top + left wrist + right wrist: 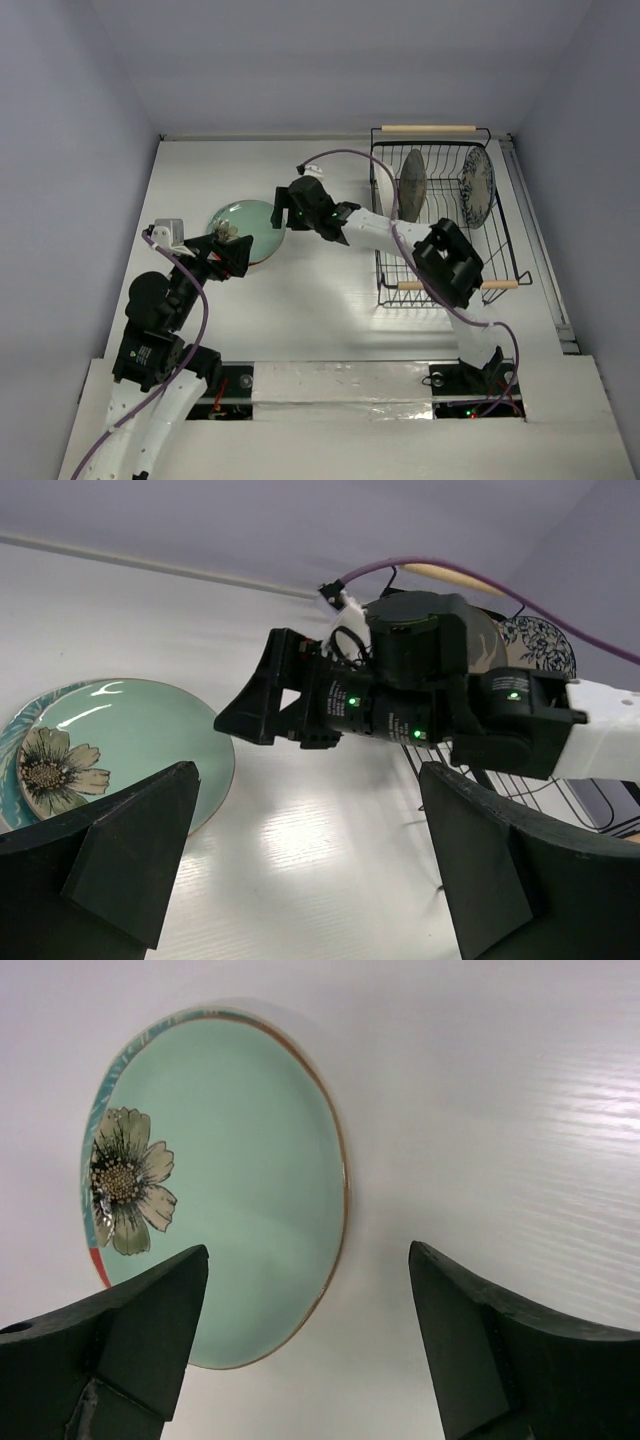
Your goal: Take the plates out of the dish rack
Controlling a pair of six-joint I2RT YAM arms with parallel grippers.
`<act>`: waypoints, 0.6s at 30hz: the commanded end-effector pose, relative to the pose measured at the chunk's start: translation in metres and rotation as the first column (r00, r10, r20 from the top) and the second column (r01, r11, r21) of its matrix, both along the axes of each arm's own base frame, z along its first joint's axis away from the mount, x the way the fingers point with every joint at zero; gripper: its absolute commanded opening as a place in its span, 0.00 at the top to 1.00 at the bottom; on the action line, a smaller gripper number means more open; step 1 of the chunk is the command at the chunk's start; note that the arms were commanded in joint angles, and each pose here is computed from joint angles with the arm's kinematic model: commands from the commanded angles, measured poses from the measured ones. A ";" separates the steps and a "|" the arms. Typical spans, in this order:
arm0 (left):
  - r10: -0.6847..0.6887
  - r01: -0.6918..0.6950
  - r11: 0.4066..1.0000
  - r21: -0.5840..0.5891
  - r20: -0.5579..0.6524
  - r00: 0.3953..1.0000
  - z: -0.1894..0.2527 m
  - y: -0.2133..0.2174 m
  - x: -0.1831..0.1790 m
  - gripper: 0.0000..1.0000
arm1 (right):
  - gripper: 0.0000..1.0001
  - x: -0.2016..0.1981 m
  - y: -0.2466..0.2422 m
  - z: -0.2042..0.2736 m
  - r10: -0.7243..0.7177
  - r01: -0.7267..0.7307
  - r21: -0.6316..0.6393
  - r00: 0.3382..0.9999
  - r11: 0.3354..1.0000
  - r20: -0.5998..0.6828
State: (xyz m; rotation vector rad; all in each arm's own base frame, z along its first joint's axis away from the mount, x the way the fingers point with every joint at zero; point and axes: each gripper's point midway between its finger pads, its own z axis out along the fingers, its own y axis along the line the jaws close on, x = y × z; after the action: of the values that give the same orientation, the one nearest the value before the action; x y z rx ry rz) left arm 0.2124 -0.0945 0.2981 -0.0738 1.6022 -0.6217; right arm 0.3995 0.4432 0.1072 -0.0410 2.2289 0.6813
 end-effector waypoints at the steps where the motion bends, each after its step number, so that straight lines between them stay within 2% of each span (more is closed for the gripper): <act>1: -0.005 0.007 1.000 -0.023 0.059 0.998 0.016 -0.001 -0.001 0.09 | 0.17 -0.001 -0.013 0.093 -0.028 0.027 0.010 0.982 1.000 0.187; 2: -0.004 0.005 1.000 -0.022 0.055 0.998 0.015 -0.001 0.000 0.09 | 0.18 -0.005 -0.019 0.101 -0.046 0.049 -0.010 0.975 0.999 0.220; 4: -0.002 0.004 1.000 -0.021 0.055 0.998 0.015 0.000 0.000 0.10 | 0.26 -0.013 -0.035 0.145 -0.060 0.065 -0.005 0.952 0.998 0.299; 5: -0.004 0.005 1.000 -0.023 0.056 0.998 0.015 -0.001 0.000 0.11 | 0.31 -0.015 -0.049 0.153 -0.086 0.097 -0.018 0.945 0.995 0.316; 6: -0.002 0.004 1.000 -0.023 0.058 0.998 0.016 0.000 -0.001 0.12 | 0.54 -0.018 -0.059 0.168 -0.109 0.117 -0.003 0.932 0.993 0.344; 8: -0.001 0.002 1.000 -0.021 0.060 0.998 0.016 0.000 -0.001 0.17 | 0.75 -0.029 -0.095 0.212 -0.169 0.175 0.024 0.888 0.984 0.428; 9: -0.002 0.004 1.000 -0.022 0.060 0.998 0.016 0.000 -0.001 0.19 | 0.93 -0.030 -0.111 0.226 -0.192 0.198 0.033 0.871 0.980 0.452; 10: -0.001 0.002 1.000 -0.022 0.060 0.998 0.016 0.000 -0.001 0.23 | 0.99 -0.032 -0.126 0.237 -0.201 0.214 0.026 0.857 0.976 0.475; 12: -0.002 0.004 1.000 -0.022 0.058 0.998 0.016 0.000 -0.001 0.29 | 1.00 -0.037 -0.169 0.263 -0.260 0.280 0.039 0.821 0.959 0.509; 13: -0.002 0.004 1.000 -0.022 0.060 0.998 0.016 0.000 -0.001 0.40 | 1.00 -0.038 -0.185 0.268 -0.270 0.304 0.021 0.810 0.952 0.521; 15: -0.001 0.002 1.000 -0.020 0.059 0.998 0.016 0.000 -0.001 0.55 | 1.00 -0.037 -0.229 0.278 -0.322 0.377 0.006 0.784 0.926 0.531; 16: 0.002 -0.001 1.000 -0.022 0.058 0.998 0.015 0.001 -0.001 0.66 | 1.00 -0.036 -0.243 0.273 -0.333 0.402 -0.019 0.783 0.916 0.526; 18: 0.004 -0.003 1.000 -0.022 0.058 0.998 0.016 0.001 -0.001 0.78 | 1.00 -0.037 -0.271 0.268 -0.363 0.457 -0.057 0.770 0.887 0.525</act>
State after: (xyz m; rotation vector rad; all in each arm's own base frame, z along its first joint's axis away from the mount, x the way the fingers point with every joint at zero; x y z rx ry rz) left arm 0.2123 -0.0945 0.2982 -0.0791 1.6023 -0.6249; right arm 0.3556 0.2129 0.4175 0.1666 1.5964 0.4200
